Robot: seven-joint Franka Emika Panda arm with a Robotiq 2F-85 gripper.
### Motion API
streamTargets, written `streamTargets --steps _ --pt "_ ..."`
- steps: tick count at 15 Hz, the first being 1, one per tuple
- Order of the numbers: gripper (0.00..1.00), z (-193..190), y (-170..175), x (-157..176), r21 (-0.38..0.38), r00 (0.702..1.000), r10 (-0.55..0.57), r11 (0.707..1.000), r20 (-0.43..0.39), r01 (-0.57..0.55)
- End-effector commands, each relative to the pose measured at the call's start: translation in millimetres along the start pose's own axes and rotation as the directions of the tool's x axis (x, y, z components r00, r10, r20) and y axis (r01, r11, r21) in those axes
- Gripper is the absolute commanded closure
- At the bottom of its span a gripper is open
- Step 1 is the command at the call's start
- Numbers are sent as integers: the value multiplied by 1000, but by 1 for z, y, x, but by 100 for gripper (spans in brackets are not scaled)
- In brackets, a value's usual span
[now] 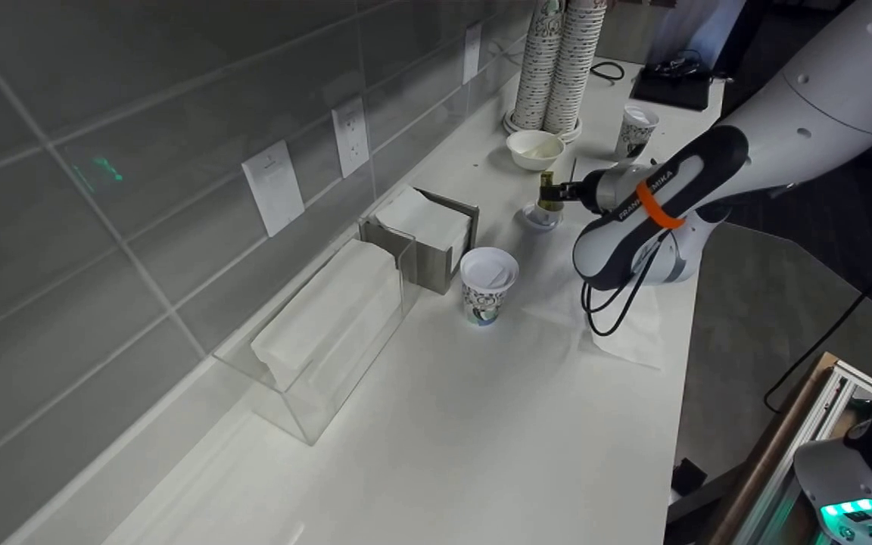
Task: Put the yellow in the small cup
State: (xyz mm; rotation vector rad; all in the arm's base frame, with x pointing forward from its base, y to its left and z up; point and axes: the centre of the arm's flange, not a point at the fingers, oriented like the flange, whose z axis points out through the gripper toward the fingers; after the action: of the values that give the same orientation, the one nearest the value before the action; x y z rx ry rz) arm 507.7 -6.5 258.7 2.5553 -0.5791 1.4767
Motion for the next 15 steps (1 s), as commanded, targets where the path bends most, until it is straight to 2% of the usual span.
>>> streamTargets --steps 1,5,7,10,15 --pt "0 -44 11 2 -7 994 -95 996 -57 94" --pt "0 -85 20 9 -32 974 -211 977 -88 209" --pt "0 -99 25 10 -41 964 -265 964 -22 264" --pt "0 -122 35 11 -135 958 -266 951 103 279" --pt "0 -154 53 23 -212 954 -243 937 176 278"
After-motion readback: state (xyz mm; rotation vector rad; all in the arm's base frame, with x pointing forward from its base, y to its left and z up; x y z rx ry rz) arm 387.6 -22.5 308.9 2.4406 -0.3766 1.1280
